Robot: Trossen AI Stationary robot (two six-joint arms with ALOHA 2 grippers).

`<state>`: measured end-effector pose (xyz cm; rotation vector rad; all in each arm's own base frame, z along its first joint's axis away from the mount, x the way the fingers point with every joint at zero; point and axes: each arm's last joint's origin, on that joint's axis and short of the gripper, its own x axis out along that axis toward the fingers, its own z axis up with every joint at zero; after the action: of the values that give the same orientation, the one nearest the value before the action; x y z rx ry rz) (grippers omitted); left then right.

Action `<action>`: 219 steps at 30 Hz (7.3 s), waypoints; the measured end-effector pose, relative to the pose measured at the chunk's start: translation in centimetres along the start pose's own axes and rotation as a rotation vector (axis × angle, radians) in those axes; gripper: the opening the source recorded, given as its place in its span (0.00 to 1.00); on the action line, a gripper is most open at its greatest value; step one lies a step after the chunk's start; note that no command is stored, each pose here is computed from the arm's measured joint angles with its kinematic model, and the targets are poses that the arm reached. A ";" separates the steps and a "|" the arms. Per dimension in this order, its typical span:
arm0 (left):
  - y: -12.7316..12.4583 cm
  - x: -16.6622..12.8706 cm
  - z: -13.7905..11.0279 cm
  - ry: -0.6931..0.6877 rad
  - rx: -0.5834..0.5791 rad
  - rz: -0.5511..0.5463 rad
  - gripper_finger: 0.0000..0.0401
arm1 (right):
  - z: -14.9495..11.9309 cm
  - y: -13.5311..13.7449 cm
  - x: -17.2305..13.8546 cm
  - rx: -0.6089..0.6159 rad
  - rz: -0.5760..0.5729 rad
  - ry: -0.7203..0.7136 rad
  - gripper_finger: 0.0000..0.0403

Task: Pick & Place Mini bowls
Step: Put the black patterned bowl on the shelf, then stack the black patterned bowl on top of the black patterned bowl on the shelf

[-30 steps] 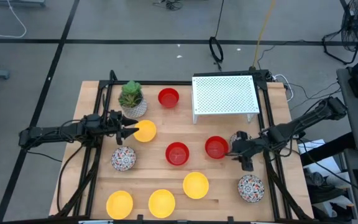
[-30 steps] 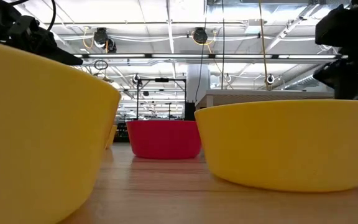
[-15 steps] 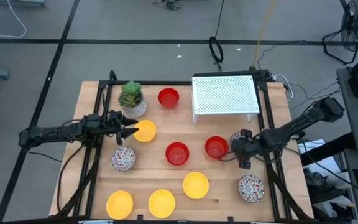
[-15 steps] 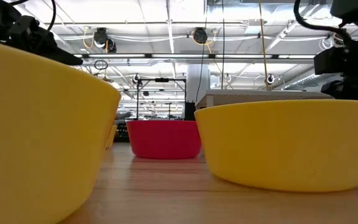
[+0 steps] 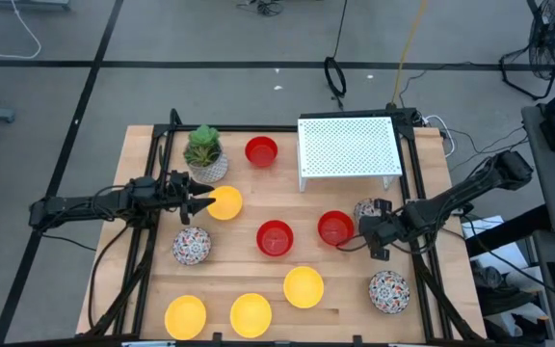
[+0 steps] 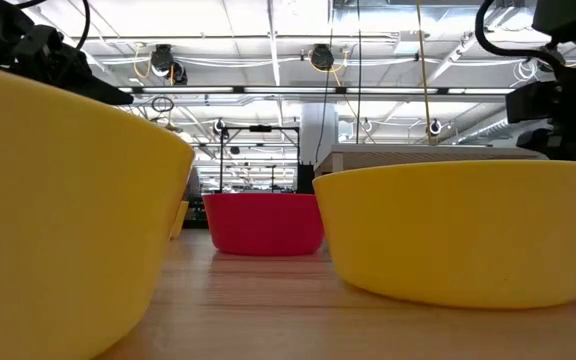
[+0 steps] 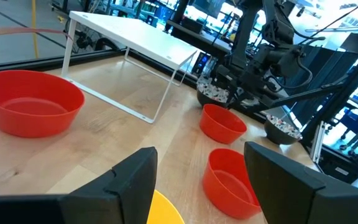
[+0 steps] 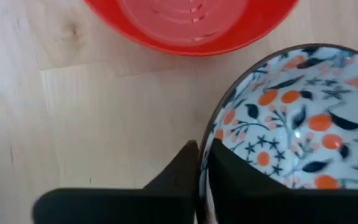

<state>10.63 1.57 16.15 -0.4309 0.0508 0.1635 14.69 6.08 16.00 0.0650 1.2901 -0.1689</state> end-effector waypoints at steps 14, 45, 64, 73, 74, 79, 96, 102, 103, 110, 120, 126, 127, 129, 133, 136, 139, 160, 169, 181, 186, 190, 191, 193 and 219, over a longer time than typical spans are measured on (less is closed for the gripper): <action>0.0 0.0 0.0 0.000 0.001 0.000 0.61 | 0.1 -0.3 -2.8 0.073 0.140 -0.065 0.01; 0.0 0.0 0.0 0.000 0.001 0.000 0.61 | 7.1 -6.2 -13.8 0.043 0.043 -0.549 0.02; 0.0 0.0 0.0 0.000 -0.001 0.000 0.61 | 9.4 -17.0 -10.9 0.263 -0.336 -0.007 0.02; 0.0 0.0 0.0 0.000 -0.001 0.000 0.61 | 9.5 -19.6 -10.7 0.254 -0.496 0.007 0.02; 0.0 0.0 0.0 0.000 0.000 0.001 0.61 | 9.4 -19.9 -10.6 0.255 -0.495 0.015 0.02; 0.0 0.0 0.0 0.000 -0.001 0.001 0.61 | 9.7 -20.7 -10.0 0.264 -0.479 0.016 0.02; 0.0 0.0 0.0 0.000 -0.001 0.000 0.61 | 13.3 -19.5 -7.4 0.164 -0.408 -0.105 0.02; 0.0 0.0 0.0 0.000 -0.001 0.000 0.61 | 14.0 -19.1 -7.4 0.136 -0.401 -0.151 0.02; 0.0 0.0 0.0 0.000 0.000 0.000 0.61 | 14.0 -19.1 -7.4 0.135 -0.401 -0.155 0.02; 0.0 0.0 0.0 0.000 0.000 0.000 0.61 | 14.0 -19.1 -7.4 0.137 -0.400 -0.160 0.04; 0.0 0.0 0.0 0.000 0.000 0.001 0.61 | 14.3 -19.2 -7.9 0.142 -0.418 -0.212 0.22; 0.0 0.0 0.0 0.000 0.000 0.000 0.61 | 13.7 -18.2 -9.6 0.127 -0.424 -0.266 0.35; 0.0 0.0 0.0 0.000 0.000 0.000 0.61 | 13.6 -17.8 -10.2 0.118 -0.423 -0.287 0.37; 0.0 0.0 0.0 0.000 0.000 0.000 0.61 | 13.2 -16.9 -11.4 0.099 -0.420 -0.332 0.41; 0.0 0.0 0.0 0.000 0.000 0.000 0.61 | 11.9 -14.4 -13.9 0.120 -0.372 -0.427 0.45; 0.0 0.0 0.0 0.000 0.000 0.000 0.61 | 10.3 -12.3 -15.1 0.172 -0.219 -0.450 0.45; 0.0 0.0 0.0 0.000 -0.001 0.000 0.61 | 8.8 -10.0 -15.6 0.206 0.041 -0.392 0.44; 0.0 0.0 0.0 0.000 -0.001 0.000 0.61 | 0.8 3.2 -5.3 -0.181 0.428 0.141 0.45; 0.0 0.0 0.0 0.000 0.000 0.000 0.61 | -0.6 4.4 -2.9 -0.228 0.555 0.110 0.45; 0.0 0.0 0.0 0.000 0.000 0.000 0.61 | -1.2 4.6 -1.1 -0.214 0.609 0.050 0.37; 0.0 0.0 0.0 0.000 -0.001 0.001 0.61 | -1.0 4.8 -1.2 -0.214 0.629 0.022 0.23; 0.0 0.0 0.0 0.000 -0.001 0.000 0.61 | -0.8 4.9 -1.2 -0.214 0.640 0.006 0.09; 0.0 0.0 0.0 0.000 0.000 0.000 0.61 | -0.8 4.9 -1.2 -0.216 0.643 0.005 0.06; 0.0 0.0 0.0 0.000 0.000 0.000 0.61 | -0.7 5.0 -1.3 -0.216 0.661 0.004 0.02; 0.0 0.0 0.0 0.000 -0.001 0.000 0.61 | 6.1 0.3 -9.1 0.039 0.806 -0.847 0.00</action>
<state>10.63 1.57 16.15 -0.4317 0.0507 0.1639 18.14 6.33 26.45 0.4848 0.3469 0.4377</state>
